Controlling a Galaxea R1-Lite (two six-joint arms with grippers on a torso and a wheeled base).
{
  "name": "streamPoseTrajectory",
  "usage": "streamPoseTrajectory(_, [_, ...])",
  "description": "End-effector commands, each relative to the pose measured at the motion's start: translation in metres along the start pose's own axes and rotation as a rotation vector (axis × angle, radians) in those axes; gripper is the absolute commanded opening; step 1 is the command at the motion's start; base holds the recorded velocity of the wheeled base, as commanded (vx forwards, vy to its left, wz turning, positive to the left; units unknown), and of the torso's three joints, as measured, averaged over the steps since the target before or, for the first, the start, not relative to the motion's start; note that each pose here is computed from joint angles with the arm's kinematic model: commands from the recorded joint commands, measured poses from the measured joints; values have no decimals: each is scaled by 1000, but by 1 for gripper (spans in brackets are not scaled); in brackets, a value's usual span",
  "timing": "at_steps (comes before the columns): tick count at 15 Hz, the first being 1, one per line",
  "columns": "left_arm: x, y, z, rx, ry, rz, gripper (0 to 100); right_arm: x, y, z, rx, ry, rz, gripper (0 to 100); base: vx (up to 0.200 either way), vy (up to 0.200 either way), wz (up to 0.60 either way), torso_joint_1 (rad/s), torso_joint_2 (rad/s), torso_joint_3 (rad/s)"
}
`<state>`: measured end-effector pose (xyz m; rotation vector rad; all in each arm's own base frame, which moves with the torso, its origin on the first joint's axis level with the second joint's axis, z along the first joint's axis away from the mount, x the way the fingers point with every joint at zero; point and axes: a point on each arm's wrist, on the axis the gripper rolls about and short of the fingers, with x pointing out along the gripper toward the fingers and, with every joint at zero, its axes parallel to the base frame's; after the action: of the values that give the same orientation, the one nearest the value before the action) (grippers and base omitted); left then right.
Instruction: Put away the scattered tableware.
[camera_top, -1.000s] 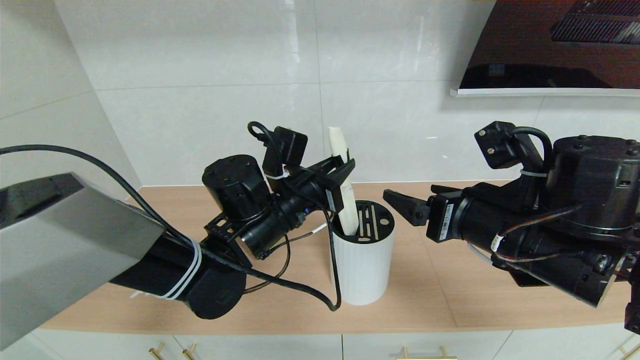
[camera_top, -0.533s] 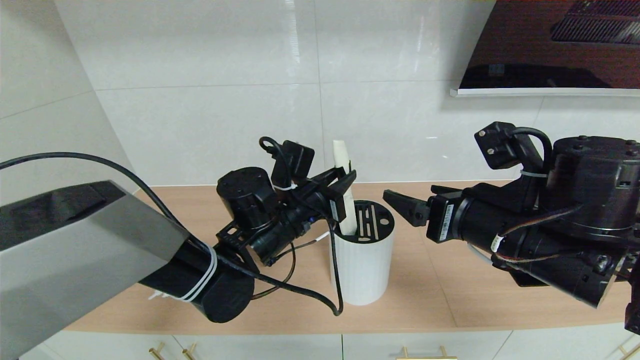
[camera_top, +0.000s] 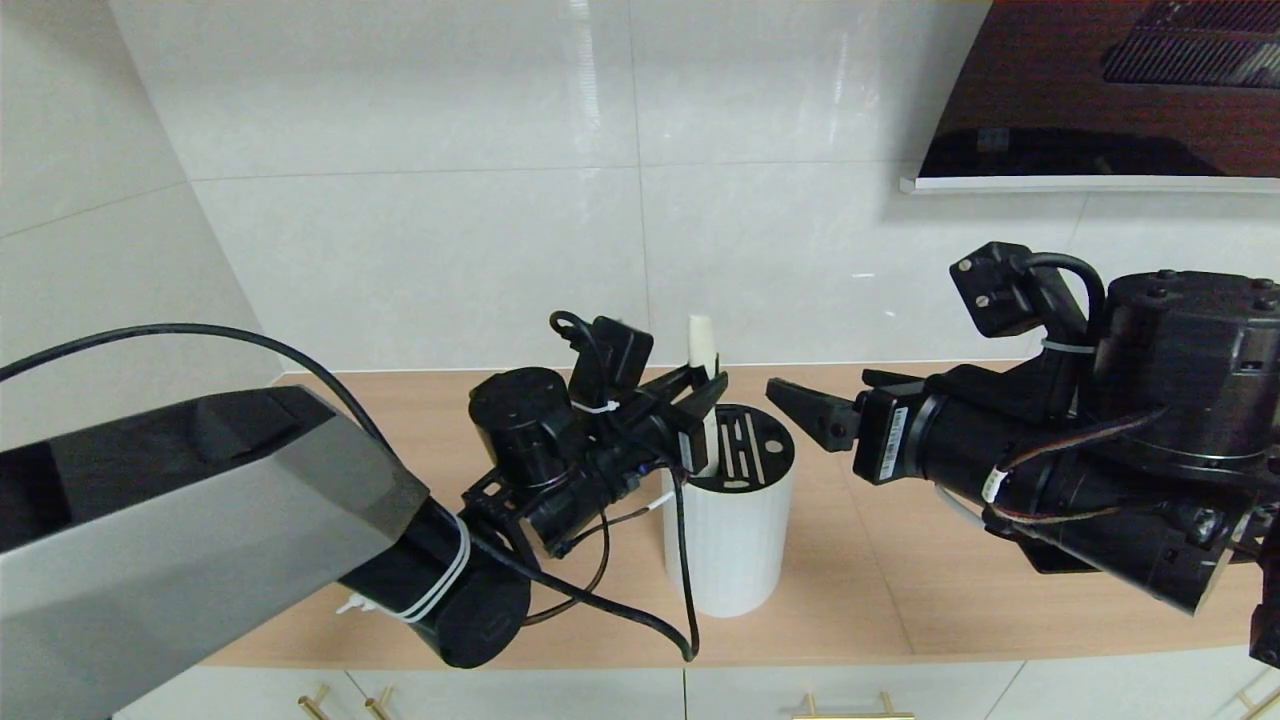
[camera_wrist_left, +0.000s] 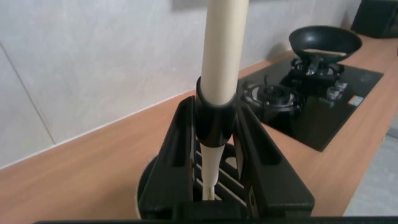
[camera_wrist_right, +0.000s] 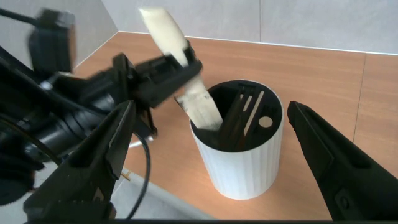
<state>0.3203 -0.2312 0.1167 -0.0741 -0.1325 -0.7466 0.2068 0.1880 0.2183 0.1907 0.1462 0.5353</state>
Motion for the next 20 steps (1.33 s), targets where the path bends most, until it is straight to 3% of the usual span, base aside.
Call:
streamPoseTrajectory(1, [2,-2,-10,-5,25,-5,0,0,0,-1,0,2,0,100,0,0,0,0,0,0])
streamPoseTrajectory(10, [3,-2,-19,-6,42,-5,0,0,0,-1,0,2,0,100,0,0,0,0,0,0])
streamPoseTrajectory(11, [3,-2,-19,-6,42,-5,100,0,0,-1,0,2,0,100,0,0,0,0,0,0])
streamPoseTrajectory(20, [3,-2,-9,-2,2,6,100,0,0,-1,0,2,0,100,0,0,0,0,0,0])
